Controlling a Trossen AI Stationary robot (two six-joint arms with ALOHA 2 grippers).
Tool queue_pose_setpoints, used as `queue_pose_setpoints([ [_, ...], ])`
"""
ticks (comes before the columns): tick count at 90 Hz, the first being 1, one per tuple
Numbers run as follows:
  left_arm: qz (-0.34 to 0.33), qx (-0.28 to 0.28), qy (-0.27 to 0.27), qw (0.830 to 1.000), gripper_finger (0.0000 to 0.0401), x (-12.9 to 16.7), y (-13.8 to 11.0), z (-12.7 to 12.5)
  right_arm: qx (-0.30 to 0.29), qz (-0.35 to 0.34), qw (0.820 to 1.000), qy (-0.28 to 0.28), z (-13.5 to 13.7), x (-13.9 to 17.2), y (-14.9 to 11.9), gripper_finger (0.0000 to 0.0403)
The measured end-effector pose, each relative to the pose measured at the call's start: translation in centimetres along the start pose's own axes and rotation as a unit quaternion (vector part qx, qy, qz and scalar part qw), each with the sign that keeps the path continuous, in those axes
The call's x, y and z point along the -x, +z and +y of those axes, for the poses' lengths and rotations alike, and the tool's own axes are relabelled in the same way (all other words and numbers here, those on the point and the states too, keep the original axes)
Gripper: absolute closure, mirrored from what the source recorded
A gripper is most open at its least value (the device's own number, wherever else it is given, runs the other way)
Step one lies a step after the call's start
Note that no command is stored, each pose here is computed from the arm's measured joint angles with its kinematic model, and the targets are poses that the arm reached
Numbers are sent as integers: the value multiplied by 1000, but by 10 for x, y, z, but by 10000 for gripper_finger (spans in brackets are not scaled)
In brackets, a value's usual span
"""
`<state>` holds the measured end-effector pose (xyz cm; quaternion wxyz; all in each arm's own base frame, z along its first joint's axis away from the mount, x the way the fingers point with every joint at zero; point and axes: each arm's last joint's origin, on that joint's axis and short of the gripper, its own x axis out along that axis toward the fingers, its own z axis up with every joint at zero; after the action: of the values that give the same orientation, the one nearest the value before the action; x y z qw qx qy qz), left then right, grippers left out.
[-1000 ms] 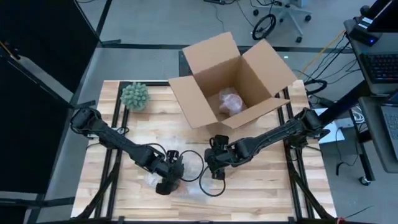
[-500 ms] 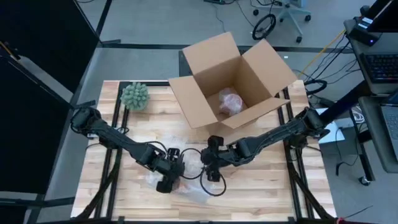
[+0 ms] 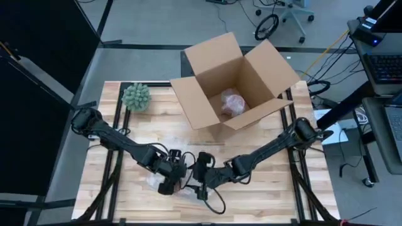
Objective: Wrap mug
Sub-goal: Wrap the orange mug with bubble wrap
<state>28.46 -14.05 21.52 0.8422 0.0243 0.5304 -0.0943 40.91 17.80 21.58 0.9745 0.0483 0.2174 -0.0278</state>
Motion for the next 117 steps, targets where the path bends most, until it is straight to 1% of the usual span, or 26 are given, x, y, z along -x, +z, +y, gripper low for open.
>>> queue_pose_setpoints([
  [6, -1, 3, 1, 1000, 228, 0, 0, 0, -6, -20, 1000, -15, 2, -6, -3, 81],
  [17, -2, 4, 4, 1000, 228, 0, 0, 0, -3, -36, 999, -20, 0, -21, -13, 81],
  [31, 0, 7, 6, 1000, 228, -1, -1, 0, -3, -31, 999, -30, -3, -40, -32, 81],
  [42, 0, 14, 7, 1000, 228, -1, -1, 0, -5, -30, 999, -38, -8, -46, -35, 81],
  [53, -2, 16, 10, 1000, 228, -1, 0, 1, 2, -16, 999, -47, -11, -48, -39, 81],
  [64, 5, 16, 13, 1000, 228, 4, 2, 0, 6, -17, 999, -48, -11, -48, -38, 81],
  [88, 10, 13, 48, 999, 228, 32, 10, 1, 20, -15, 999, -49, -9, -47, -39, 81],
  [107, -29, 10, 37, 999, 228, 55, 14, -3, 23, -13, 999, -47, -9, -47, -39, 81],
  [117, -17, 4, 28, 999, 228, 56, 11, -8, 23, -11, 999, -46, -9, -46, -40, 81],
])
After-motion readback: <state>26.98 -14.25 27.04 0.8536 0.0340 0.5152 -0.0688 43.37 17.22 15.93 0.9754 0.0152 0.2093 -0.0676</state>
